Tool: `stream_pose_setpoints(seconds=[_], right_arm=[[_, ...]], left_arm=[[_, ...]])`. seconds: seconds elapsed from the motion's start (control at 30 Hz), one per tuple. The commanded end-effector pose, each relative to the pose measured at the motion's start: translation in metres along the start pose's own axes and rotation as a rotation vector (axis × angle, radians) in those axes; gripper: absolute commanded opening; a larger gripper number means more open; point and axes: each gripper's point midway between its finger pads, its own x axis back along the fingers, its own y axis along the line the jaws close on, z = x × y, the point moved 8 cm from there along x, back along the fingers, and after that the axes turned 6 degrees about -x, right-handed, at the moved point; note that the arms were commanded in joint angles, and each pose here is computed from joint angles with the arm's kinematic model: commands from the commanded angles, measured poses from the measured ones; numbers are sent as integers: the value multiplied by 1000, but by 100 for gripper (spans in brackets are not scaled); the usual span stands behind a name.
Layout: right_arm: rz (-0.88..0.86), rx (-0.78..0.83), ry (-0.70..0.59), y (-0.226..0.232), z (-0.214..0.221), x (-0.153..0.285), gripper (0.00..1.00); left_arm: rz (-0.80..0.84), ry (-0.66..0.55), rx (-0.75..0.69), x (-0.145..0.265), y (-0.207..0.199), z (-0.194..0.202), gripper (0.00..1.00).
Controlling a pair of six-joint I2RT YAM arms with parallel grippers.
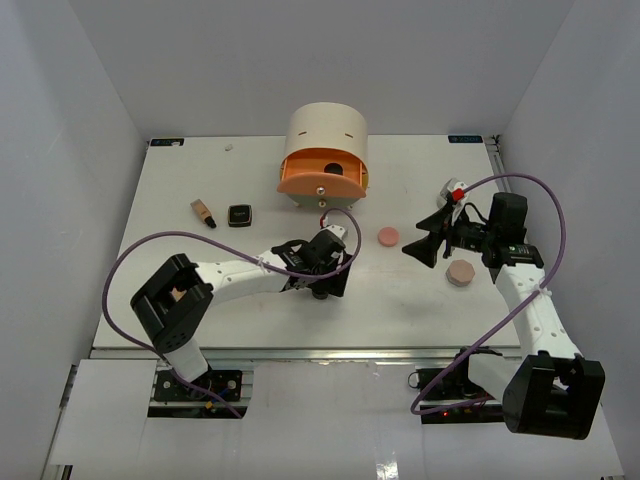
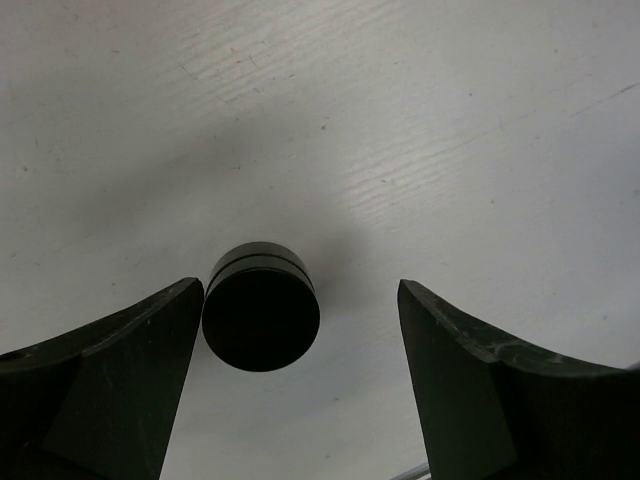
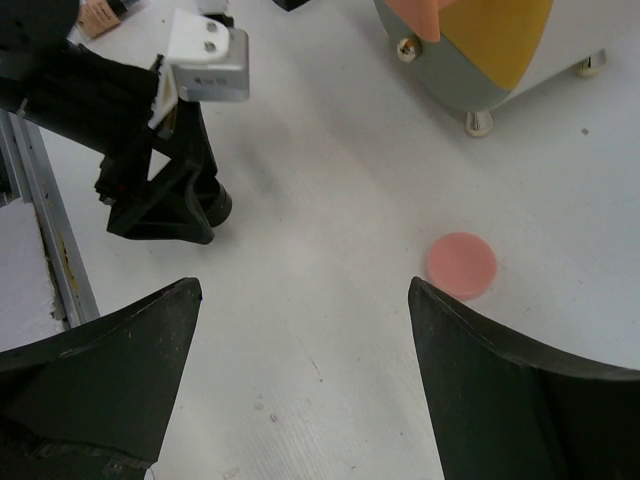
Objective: Organize the makeup
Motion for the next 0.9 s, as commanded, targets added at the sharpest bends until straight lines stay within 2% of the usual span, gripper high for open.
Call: stream_pose_setpoints(seconds=[0.0, 0.17, 0.27, 0.37, 0.43, 0.47, 0.5, 0.57, 0.73, 0.87], right_arm=[[-63, 51, -58, 5, -6, 3, 91], [-65, 44, -65, 4, -6, 5, 91], [-67, 45, -68, 5, -7, 6, 91], [-67, 42, -69, 5, -6, 7, 91], [-67, 40, -69, 5, -6, 7, 91], [-67, 41, -71, 5, -6, 7, 91], [-67, 37, -71, 4, -6, 7, 91], [-66, 34, -71, 4, -5, 8, 91], [-57, 34, -74, 3, -5, 10, 91], [-48, 34, -76, 2, -5, 11, 91]], left_arm=[[-101, 7, -11, 2, 0, -5, 82], [-144, 21, -19, -1, 1, -2, 73], [-146, 33, -20, -2, 0, 1, 63], [-137, 18, -13, 3, -1, -2, 48], [-125, -19, -4, 11, -3, -11, 31], [-119, -36, 0, 16, -4, -15, 29], [-110, -69, 7, 24, -5, -23, 23], [-81, -162, 25, 47, -9, -47, 16], [-47, -424, 78, 114, -4, -115, 13], [-42, -609, 148, 154, 23, -169, 12]])
